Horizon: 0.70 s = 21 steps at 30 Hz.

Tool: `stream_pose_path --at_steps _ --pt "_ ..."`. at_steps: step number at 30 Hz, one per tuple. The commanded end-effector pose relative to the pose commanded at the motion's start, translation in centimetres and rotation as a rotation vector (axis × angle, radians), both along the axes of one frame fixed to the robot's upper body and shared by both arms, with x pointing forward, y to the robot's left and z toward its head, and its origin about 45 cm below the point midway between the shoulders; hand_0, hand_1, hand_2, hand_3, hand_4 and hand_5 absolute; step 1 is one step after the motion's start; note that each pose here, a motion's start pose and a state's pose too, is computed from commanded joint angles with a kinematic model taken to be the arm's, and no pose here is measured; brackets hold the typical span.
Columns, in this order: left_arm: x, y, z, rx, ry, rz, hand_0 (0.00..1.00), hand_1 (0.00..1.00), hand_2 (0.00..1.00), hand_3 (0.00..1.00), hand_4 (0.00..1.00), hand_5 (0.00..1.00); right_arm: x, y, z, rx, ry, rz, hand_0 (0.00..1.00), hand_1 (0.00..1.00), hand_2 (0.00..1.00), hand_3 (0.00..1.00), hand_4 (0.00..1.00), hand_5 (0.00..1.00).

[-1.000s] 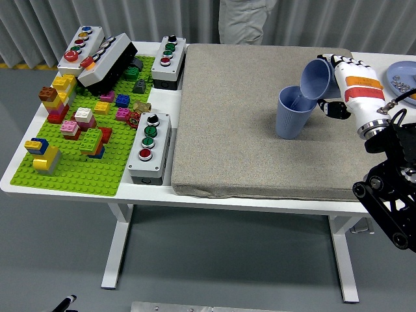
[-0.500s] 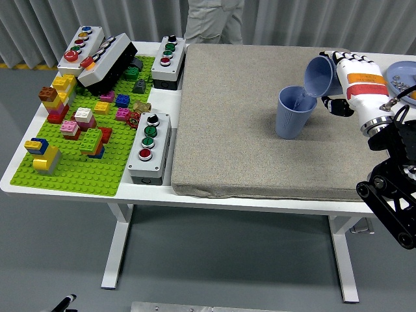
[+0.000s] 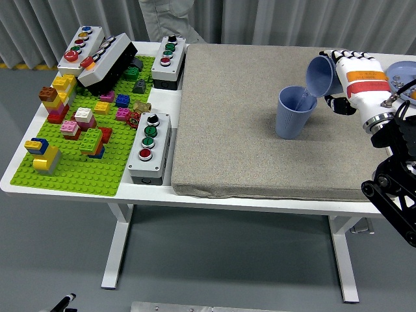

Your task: Pick cup pour cup place

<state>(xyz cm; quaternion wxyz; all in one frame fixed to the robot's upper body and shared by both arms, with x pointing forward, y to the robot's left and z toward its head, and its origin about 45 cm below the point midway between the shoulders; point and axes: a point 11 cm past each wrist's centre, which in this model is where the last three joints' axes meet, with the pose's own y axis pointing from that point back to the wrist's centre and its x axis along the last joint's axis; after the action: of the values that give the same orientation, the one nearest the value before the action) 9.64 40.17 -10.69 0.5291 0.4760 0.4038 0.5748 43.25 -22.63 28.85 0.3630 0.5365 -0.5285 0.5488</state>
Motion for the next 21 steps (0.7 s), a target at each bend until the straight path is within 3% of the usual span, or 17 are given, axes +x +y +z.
stream_pose_path --at_steps 21 --pt "0.01 0.07 0.02 0.001 0.001 0.001 0.870 0.834 0.899 0.796 0.648 0.998 0.23 -0.23 0.70 -0.076 -0.001 -0.013 0.836 0.696 0.603 0.656 0.757 0.085"
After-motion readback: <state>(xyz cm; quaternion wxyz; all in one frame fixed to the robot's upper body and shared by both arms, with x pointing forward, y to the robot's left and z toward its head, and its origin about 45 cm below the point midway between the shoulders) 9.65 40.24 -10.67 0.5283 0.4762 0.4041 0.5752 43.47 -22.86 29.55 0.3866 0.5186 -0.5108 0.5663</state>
